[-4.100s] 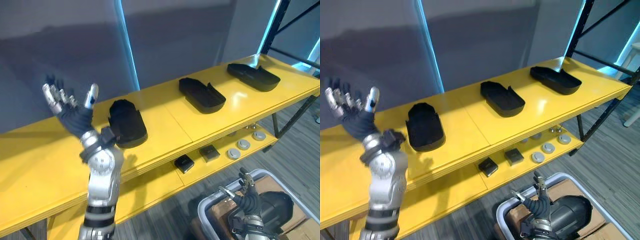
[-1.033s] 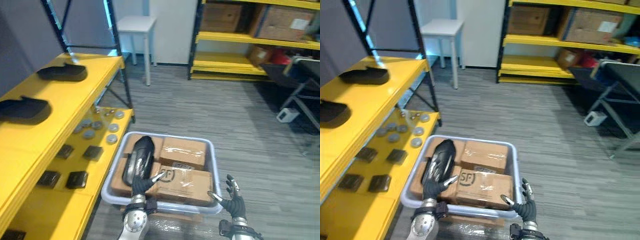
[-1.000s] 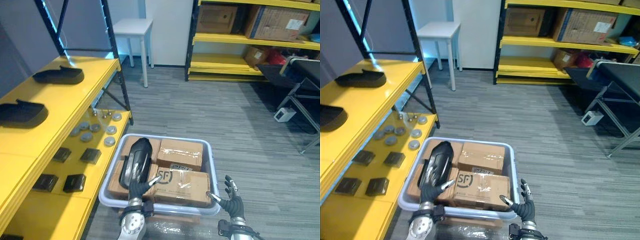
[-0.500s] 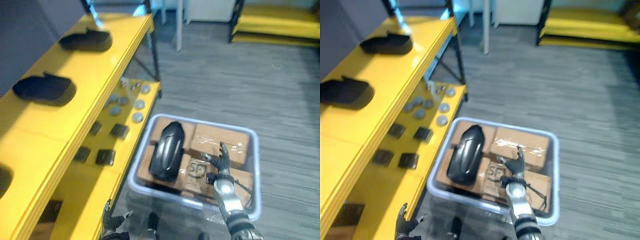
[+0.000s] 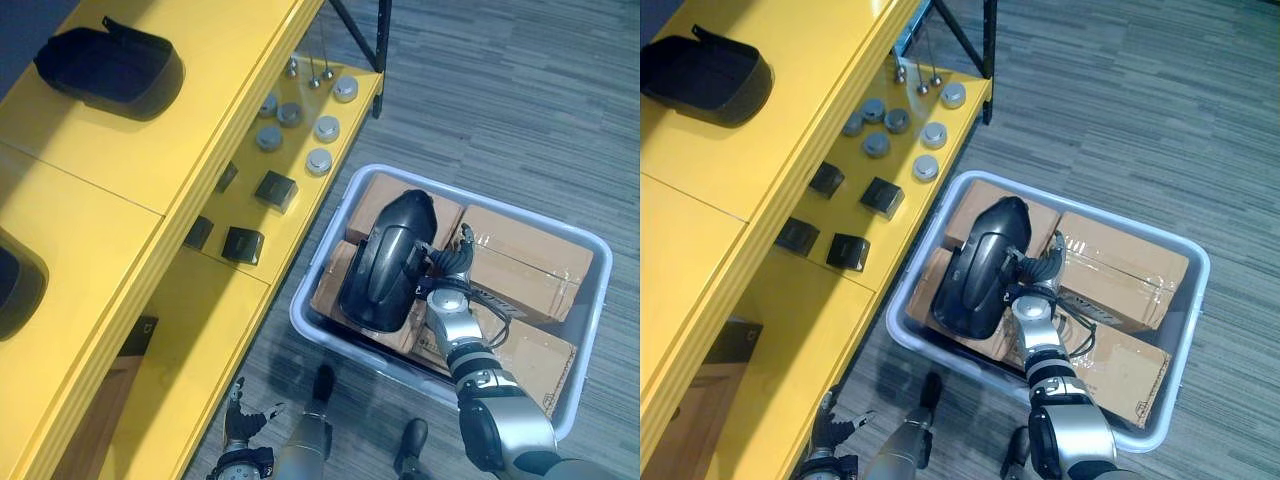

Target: Walk over and take plastic housings, then place them on the shelf

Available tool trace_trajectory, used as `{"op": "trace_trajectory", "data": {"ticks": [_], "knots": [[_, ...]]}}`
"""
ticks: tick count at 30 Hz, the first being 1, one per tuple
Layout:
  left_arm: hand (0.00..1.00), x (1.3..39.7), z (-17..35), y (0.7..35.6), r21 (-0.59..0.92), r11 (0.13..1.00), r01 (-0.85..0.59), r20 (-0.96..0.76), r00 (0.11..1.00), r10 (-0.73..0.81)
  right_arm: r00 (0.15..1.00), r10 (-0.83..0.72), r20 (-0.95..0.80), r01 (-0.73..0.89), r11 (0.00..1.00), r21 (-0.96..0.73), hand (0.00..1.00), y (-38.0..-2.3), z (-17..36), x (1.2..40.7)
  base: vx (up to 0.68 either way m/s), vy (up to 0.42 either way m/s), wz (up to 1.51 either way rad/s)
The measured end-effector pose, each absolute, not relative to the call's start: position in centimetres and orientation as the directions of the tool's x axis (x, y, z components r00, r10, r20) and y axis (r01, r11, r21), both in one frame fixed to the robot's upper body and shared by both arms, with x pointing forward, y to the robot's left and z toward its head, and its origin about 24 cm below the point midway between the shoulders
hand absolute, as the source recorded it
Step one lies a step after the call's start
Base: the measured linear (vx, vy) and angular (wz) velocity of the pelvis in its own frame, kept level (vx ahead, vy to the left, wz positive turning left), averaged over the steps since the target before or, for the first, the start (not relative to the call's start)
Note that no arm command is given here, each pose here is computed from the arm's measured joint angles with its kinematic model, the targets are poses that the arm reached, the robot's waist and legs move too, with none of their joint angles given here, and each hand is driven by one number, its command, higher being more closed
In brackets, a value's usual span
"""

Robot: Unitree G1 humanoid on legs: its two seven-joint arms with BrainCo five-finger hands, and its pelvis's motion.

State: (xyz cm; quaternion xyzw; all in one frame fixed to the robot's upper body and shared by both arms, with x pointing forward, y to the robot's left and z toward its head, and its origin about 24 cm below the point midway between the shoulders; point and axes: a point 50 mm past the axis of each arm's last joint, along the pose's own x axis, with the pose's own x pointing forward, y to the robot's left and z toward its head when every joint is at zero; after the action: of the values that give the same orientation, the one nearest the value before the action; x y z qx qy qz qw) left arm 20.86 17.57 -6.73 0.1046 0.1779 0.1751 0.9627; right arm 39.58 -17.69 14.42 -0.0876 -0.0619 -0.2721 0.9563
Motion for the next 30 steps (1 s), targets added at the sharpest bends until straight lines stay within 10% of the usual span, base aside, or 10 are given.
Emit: {"op": "trace_trajectory", "data": {"ticks": [16, 17, 30], "knots": [[0.00, 21.1, -7.1, 18.5, 0.274, 0.882, -0.382, -0.336, 0.822, 0.460, 0.956, -0.224, 0.188, 0.286, 0.849, -0.444, 0.00, -10.3, 7.0, 31.6, 0.02, -0.004, -0.05], [0.00, 21.1, -7.1, 18.5, 0.274, 0.882, -0.385, -0.335, 0.821, 0.462, 0.961, -0.212, 0.178, 0.271, 0.848, -0.456, 1.00, -10.2, 6.6, 31.1, 0.00, 0.000, 0.00], [0.00, 21.1, -6.5, 18.8, 0.239, 0.876, -0.419, -0.318, 0.819, 0.478, 0.901, -0.432, 0.034, 0.402, 0.805, -0.436, 1.00, -14.2, 6.1, 34.3, -0.01, 0.001, 0.06]]}}
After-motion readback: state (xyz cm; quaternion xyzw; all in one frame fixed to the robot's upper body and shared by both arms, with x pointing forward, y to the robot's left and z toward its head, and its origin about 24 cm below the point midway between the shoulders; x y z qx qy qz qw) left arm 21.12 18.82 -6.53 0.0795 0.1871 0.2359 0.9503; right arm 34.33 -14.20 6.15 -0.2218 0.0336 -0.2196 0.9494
